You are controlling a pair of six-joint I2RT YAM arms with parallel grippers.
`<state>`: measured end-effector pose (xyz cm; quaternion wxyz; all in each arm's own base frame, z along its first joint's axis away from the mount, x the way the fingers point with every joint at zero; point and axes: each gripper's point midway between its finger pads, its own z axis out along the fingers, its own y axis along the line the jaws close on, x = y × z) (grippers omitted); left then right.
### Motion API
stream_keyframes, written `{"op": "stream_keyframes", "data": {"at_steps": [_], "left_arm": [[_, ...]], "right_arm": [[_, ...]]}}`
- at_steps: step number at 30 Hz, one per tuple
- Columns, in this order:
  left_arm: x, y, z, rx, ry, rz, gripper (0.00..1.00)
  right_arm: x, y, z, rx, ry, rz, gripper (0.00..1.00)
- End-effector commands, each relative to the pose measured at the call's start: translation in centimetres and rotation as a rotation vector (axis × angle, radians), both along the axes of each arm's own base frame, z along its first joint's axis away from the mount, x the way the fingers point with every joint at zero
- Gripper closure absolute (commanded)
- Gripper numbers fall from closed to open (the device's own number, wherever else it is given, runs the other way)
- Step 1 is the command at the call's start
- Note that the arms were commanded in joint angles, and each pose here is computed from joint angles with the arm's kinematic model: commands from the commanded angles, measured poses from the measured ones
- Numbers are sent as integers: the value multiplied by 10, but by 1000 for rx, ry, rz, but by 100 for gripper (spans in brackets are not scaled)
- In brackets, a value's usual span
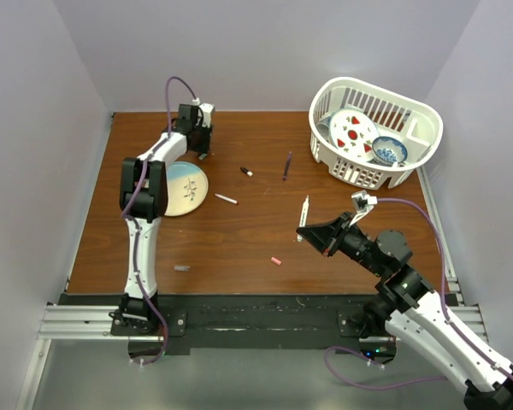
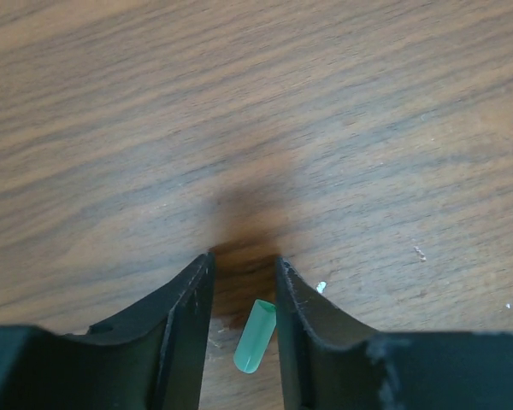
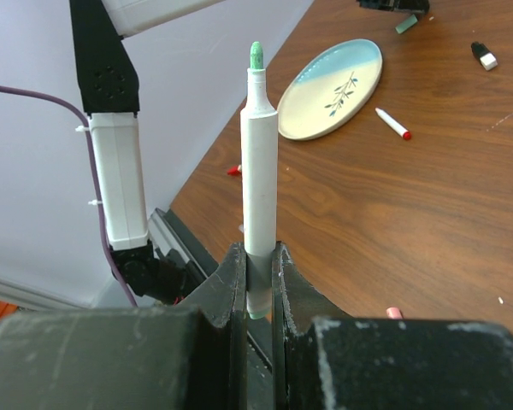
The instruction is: Insert the pens into the pen caps
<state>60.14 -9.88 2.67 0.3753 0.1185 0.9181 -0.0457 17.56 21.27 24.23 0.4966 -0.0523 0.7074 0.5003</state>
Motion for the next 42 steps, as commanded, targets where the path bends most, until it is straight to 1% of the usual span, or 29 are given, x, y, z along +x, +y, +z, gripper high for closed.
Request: {"op": "stream_keyframes", "data": {"at_steps": [1,5,7,9,12,20,30,31,33,34,35,36,37,40,41,42], "left_arm": [[-2,4,4,33,-18,-33,63],[-9,7,16,52,-28,-44,65],[-13,3,21,51,-37,-78,63],[-17,2,23,54,-29,-113,57],[-21,2,18,62,-7,-131,55],[-31,5,3,91,36,-148,54],[-43,4,8,102,38,-210,58],[-44,3,9,101,37,-215,62],[-45,2,9,95,40,-223,68],[-45,1,10,90,38,-227,74],[-45,0,11,83,38,-227,77],[-45,-4,15,69,31,-236,80],[-45,-7,20,60,22,-244,88],[-43,-19,47,50,-30,-264,100],[-42,-24,67,51,-67,-277,100],[-45,-37,78,48,-87,-305,100]], "right_arm": [[2,2,11,10,-32,2,100],[2,1,12,9,-36,-2,100],[2,1,12,12,-35,-4,100],[2,1,11,9,-31,-4,100],[2,1,10,9,-27,-4,100],[2,-2,11,5,-33,-15,100],[2,-2,8,-5,-24,-15,100],[2,-2,9,-4,-26,-16,100],[3,-3,7,-8,-21,-22,100],[3,-3,7,-7,-20,-25,100],[4,-4,8,-7,-20,-28,100],[3,-4,7,-8,-18,-28,100],[4,-4,8,-9,-17,-31,100],[0,-2,10,-13,-16,-12,100],[-1,-2,11,-18,-12,-7,100],[-2,-4,6,-47,7,-5,100]]}}
